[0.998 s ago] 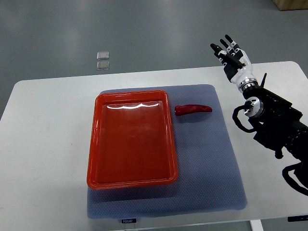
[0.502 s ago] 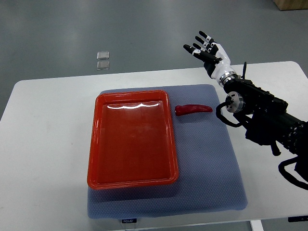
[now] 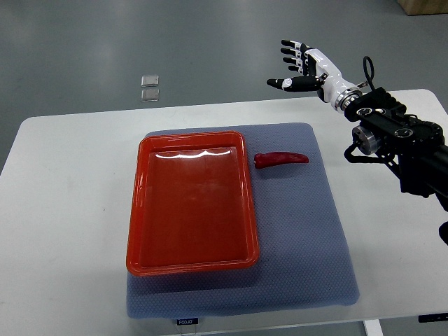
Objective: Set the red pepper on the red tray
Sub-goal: 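Move the right hand down toward the red pepper beside the tray, then close the right hand's fingers around the red pepper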
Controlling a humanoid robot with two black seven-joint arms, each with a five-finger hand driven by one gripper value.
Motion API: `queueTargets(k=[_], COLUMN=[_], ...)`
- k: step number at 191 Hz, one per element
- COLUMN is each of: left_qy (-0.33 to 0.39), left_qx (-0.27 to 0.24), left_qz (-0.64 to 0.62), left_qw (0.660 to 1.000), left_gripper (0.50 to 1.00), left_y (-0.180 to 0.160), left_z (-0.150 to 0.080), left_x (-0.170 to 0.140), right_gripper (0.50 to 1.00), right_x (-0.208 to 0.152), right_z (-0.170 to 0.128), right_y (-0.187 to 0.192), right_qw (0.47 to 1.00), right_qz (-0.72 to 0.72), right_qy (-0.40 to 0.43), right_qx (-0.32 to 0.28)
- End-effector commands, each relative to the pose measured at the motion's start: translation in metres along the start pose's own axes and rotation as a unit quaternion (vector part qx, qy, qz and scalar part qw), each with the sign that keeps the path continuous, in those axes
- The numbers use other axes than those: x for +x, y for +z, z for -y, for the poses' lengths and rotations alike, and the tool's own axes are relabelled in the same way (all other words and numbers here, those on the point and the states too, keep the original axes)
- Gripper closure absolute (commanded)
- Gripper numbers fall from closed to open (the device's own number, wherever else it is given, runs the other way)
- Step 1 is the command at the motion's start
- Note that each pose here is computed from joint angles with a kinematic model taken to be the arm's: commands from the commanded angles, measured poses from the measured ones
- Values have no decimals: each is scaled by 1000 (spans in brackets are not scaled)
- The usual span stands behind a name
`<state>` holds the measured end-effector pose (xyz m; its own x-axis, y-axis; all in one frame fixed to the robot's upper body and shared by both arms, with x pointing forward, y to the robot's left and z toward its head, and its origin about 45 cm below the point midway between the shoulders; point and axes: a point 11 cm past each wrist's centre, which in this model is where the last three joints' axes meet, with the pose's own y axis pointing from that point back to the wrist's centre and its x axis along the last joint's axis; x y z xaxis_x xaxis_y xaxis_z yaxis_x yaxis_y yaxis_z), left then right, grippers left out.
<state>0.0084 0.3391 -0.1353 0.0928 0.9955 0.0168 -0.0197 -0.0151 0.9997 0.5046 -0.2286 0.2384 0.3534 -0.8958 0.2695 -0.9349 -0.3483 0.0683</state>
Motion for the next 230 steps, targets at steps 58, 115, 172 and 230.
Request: queueTargets(k=[58,115,172,230], left_qy=[0,0,0,0], left_qx=[0,0,0,0], left_qz=[0,0,0,0], left_qw=[1000,1000,1000,1000], left_gripper=[500,500,500,500], left_y=[0,0,0,0], left_z=[0,0,0,0], left_x=[0,0,0,0], right_gripper=[583,583,583,587], right_x=[-28,-41,-32,-47], right_z=[-8,-9,-19,-19], right_y=[-8,-3,15,26], right_qw=[930,857,800,781], right_qz=[-303,-429,-501,-518], right_qy=[-208,-280,-317,-333], right_qx=[-25,-54,-94,-106])
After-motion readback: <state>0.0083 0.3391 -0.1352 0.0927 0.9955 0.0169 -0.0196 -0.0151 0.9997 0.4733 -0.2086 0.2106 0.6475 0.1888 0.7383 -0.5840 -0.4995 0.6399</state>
